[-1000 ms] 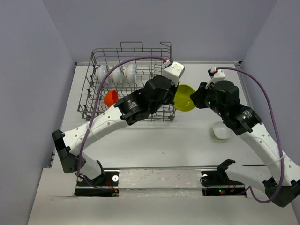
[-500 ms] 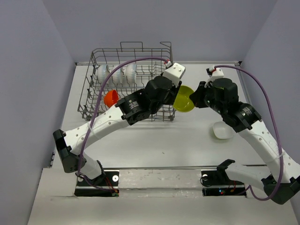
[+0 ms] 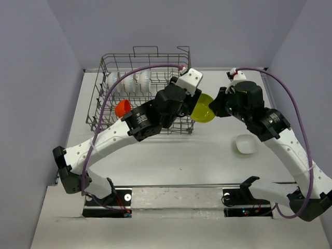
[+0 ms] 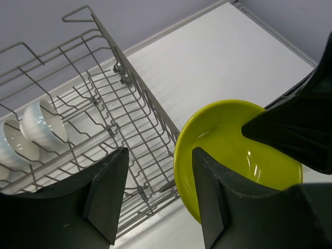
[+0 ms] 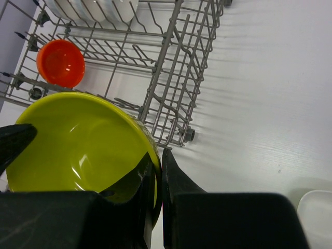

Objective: Load the bowls into the dish rack
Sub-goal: Pass from the left arm to the right, then pass from the right arm to the left

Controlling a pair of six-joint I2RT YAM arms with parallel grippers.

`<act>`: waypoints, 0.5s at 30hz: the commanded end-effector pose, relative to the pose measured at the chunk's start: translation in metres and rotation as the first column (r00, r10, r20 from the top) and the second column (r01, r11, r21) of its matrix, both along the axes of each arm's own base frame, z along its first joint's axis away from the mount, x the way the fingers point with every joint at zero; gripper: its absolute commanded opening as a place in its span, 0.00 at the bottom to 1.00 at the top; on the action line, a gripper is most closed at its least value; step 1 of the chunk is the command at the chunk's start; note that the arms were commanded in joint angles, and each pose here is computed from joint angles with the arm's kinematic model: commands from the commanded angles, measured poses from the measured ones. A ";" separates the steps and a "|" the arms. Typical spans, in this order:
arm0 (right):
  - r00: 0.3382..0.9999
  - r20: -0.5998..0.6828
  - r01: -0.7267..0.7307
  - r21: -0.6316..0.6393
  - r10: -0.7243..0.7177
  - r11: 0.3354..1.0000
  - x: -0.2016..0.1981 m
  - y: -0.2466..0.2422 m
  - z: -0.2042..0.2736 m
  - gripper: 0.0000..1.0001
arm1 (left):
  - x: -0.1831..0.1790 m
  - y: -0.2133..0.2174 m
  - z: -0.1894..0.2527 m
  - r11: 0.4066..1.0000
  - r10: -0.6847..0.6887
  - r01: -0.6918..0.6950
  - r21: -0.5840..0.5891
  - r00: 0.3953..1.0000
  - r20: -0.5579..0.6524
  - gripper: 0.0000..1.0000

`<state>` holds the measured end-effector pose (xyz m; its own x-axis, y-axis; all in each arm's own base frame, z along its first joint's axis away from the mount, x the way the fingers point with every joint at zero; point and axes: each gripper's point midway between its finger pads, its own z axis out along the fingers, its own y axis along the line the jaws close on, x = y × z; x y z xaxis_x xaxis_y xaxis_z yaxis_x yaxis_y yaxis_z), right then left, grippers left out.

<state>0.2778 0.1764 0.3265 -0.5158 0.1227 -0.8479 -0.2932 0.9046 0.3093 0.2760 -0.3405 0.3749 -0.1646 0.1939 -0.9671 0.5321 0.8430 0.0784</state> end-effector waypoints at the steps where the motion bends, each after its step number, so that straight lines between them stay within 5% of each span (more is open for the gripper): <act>1: 0.999 0.049 -0.014 0.038 0.012 0.999 -0.001 0.002 0.030 0.01 | -0.017 0.032 0.058 0.997 0.030 -0.021 -0.070 0.991 0.127 0.63; 6: 1.000 0.013 0.015 0.001 -0.015 1.000 0.004 -0.001 0.023 0.01 | -0.050 0.038 0.078 1.000 -0.002 0.004 -0.006 0.977 0.211 0.63; 10: 0.999 -0.010 0.041 -0.021 -0.041 0.999 0.011 -0.002 0.018 0.01 | -0.076 0.026 0.059 0.980 -0.018 -0.030 0.197 0.972 0.233 0.63; 15: 0.998 -0.025 0.057 -0.030 -0.058 0.998 0.015 -0.002 0.024 0.01 | -0.099 0.018 0.013 0.852 0.067 -0.235 0.468 0.935 0.348 0.63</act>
<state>0.2888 0.1766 0.3174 -0.5856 0.0813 -0.8065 -0.2393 0.9333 0.2678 0.1766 -0.3363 0.4239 0.0665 0.3819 -0.9218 0.4750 0.8003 0.3658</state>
